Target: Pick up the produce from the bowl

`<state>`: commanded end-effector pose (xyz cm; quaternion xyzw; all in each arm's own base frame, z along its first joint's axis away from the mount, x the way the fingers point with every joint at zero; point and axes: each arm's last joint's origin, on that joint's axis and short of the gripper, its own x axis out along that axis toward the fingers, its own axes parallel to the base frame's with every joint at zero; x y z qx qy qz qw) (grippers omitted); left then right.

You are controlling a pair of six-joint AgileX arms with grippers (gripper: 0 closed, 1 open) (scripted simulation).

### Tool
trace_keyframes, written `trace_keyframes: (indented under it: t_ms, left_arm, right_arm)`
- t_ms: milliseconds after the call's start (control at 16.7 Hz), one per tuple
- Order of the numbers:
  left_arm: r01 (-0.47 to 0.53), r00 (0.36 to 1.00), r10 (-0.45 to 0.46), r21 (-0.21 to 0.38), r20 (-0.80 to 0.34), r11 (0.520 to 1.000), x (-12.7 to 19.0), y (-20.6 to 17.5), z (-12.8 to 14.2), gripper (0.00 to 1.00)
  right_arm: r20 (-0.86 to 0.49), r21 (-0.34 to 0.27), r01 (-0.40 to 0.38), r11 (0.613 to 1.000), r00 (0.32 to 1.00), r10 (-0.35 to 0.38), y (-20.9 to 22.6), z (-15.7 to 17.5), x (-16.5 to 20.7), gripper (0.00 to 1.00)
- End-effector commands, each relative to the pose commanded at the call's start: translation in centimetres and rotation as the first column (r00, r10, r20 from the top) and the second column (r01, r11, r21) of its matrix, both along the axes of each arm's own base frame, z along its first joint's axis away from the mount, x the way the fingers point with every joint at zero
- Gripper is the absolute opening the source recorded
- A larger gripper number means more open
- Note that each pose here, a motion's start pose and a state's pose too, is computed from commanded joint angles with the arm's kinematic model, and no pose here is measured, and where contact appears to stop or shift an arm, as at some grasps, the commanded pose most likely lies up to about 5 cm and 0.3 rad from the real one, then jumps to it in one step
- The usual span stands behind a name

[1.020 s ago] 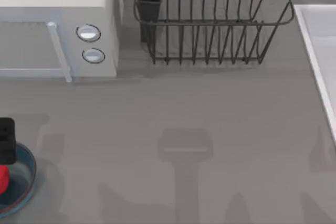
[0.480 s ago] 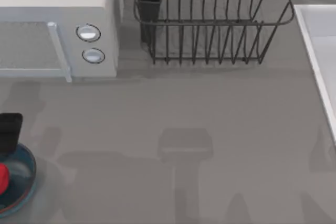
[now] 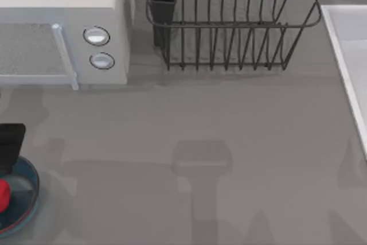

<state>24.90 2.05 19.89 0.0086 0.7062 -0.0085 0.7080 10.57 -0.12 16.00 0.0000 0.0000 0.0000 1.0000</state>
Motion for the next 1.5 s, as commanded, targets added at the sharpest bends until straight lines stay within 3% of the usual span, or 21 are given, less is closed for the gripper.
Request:
trace_keyframes:
  t_ms: [180, 720, 1020, 1500]
  left_arm:
    - [0.000, 1.000, 0.000, 0.000, -0.005, 1.000, 0.1, 0.0, -1.0, 1.00]
    - [-0.004, 1.000, 0.004, 0.000, 0.003, 1.000, 0.2, 0.1, -9.8, 1.00]
    - [-0.004, 1.000, 0.004, 0.000, -0.003, 1.000, 0.1, 0.1, -10.2, 1.00]
    - [-0.004, 1.000, 0.004, 0.000, -0.003, 1.000, 0.1, 0.1, -10.2, 0.40]
  right_arm:
    - [0.000, 0.000, 0.000, 1.000, 1.000, 0.000, 0.0, 0.0, 0.0, 1.00]
    - [0.000, 0.000, 0.000, 1.000, 1.000, 0.000, 0.0, 0.0, 0.0, 1.00]
    - [0.000, 0.000, 0.000, 1.000, 1.000, 0.000, 0.0, 0.0, 0.0, 1.00]
    - [0.000, 0.000, 0.000, 1.000, 1.000, 0.000, 0.0, 0.0, 0.0, 1.00]
